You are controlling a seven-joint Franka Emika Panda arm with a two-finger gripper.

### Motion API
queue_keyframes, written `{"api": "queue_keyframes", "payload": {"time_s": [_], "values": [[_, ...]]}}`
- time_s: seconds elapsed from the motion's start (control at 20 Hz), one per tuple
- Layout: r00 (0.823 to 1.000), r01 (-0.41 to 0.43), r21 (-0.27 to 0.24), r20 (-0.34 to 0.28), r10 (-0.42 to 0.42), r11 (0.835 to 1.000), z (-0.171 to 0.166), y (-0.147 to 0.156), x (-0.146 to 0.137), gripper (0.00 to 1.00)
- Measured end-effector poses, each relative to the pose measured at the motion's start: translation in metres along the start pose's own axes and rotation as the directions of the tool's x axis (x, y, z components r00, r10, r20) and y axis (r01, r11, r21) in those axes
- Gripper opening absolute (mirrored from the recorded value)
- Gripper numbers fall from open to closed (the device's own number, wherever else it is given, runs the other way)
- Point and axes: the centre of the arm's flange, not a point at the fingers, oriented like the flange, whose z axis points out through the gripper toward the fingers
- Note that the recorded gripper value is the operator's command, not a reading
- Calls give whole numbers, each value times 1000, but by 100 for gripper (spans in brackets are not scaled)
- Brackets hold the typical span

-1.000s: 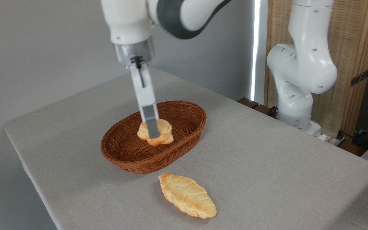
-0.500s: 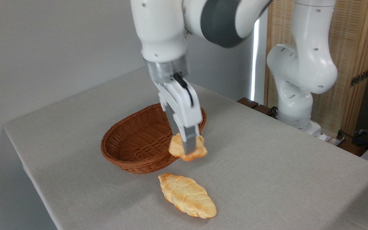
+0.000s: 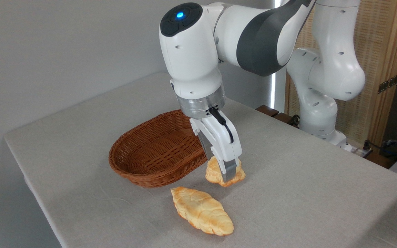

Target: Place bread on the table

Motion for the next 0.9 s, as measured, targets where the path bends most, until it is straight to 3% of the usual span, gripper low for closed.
{"api": "queue_keyframes", "payload": {"time_s": [0.45,0.65,0.9], "values": [[1000,-2,4,0,2,1000,-1,-1,2,100],[999,-22,62,-25,23,998,-28,1,13,100],[997,-64,133,-41,70,989,-62,17,46,100]]}}
